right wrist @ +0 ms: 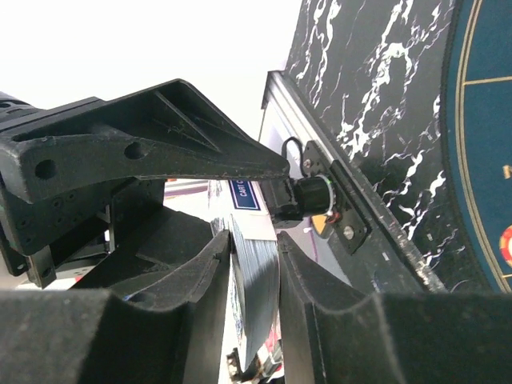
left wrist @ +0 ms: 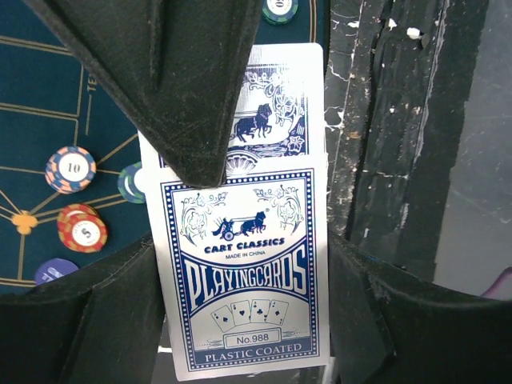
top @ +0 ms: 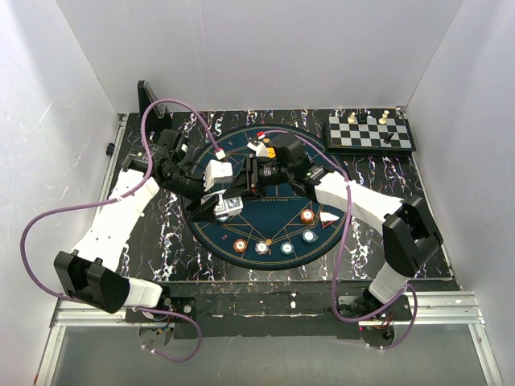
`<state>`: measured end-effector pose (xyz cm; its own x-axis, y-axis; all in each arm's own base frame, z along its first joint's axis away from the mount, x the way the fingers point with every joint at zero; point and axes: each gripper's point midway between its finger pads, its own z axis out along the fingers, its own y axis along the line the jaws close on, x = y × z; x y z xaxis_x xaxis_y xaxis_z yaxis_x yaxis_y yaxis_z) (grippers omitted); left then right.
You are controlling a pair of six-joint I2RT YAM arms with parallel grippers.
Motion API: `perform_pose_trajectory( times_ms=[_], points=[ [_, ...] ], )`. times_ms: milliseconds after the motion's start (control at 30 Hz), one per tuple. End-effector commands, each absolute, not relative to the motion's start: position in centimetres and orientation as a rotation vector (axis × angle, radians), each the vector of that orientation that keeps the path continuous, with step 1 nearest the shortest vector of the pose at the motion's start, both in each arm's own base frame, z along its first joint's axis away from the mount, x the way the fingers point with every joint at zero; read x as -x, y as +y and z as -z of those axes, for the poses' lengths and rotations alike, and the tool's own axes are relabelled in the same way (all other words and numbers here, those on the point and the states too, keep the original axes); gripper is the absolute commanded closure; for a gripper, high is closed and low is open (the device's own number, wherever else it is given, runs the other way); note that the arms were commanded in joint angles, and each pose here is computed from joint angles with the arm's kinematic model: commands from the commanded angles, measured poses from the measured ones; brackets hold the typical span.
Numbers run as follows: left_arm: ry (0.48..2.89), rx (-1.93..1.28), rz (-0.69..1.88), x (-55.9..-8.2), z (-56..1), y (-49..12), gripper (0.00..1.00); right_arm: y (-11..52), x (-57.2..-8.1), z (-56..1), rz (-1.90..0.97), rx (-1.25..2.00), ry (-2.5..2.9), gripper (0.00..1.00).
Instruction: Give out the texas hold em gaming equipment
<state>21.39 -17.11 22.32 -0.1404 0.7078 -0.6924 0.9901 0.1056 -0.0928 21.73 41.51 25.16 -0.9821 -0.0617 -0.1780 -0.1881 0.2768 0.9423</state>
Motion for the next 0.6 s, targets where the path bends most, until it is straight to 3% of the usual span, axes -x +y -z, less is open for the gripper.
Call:
perform_pose_trajectory(
  times_ms=[0, 100, 400, 567],
  points=[
    [2.06, -1.508, 0.79, -18.74, -23.26, -16.18, 0.72, 41.62, -20.88, -27.31, -1.915, 0.273, 2.352, 0.67],
    [2.066, -1.491, 0.758, -19.25, -23.32, -16.05, 0.67, 41.6, -20.57, -27.13, -1.953, 0.248, 2.366, 0.76],
    [2.059, -1.497, 0.75, -19.39, -22.8, -16.08, 0.46, 41.78, -20.12, -27.24, -2.006, 0.22, 2.383, 0.83],
    [2.016, -1.523, 0.744, -19.22, -22.85, -16.15, 0.16, 41.83, -20.05, -26.86, -2.001, 0.206, 2.396, 0.85]
  ],
)
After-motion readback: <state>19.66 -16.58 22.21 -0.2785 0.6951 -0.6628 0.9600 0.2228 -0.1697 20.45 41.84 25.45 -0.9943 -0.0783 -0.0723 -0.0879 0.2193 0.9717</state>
